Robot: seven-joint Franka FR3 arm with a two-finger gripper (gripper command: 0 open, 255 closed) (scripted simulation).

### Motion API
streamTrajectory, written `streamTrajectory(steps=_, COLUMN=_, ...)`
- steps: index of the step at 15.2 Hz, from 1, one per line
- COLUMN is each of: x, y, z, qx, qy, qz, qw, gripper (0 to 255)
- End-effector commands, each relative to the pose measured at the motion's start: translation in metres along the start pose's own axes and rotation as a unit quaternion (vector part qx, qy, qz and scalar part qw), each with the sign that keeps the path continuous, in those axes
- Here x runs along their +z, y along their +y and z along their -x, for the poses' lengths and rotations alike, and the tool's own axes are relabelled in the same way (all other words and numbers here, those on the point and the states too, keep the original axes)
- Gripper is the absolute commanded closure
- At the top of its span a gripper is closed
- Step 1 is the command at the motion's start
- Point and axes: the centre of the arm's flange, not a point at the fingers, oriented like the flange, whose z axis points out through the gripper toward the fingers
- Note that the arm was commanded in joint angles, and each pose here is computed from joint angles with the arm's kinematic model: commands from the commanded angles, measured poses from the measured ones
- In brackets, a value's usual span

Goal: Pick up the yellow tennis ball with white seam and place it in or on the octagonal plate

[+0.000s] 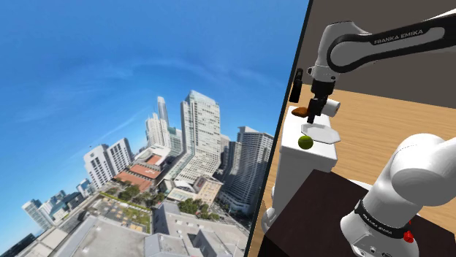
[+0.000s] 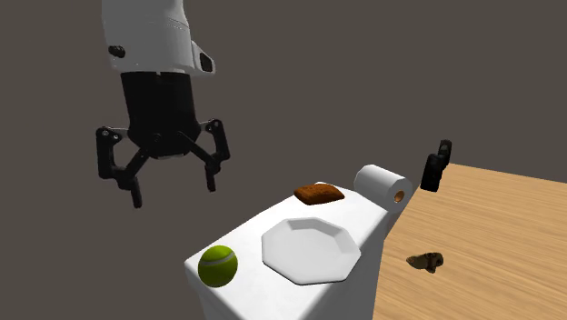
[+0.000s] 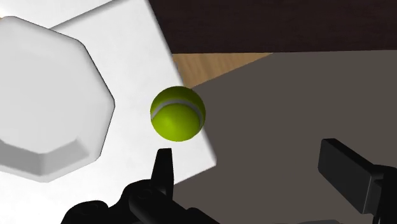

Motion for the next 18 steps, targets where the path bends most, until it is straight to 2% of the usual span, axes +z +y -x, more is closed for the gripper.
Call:
streamTrajectory(steps=1, x=0.023, y=0.015, z=-0.004, qx=0.004, qy=-0.007, qz=-0.005, qw=1.0, gripper=0)
streamTrajectory(steps=8, x=0.103, y=0.054, z=-0.014, qx=0.016, qy=-0.03, qz=-0.02, qw=0.9992, gripper=0)
streamTrajectory(steps=15, x=0.14, y=0.053, z=-0.012, qx=0.016, qy=-0.03, qz=-0.02, qw=0.9992, gripper=0)
streamTrajectory(steps=18, x=0.143, y=0.052, z=-0.012, qx=0.016, qy=-0.03, qz=-0.02, qw=0.9992, gripper=0)
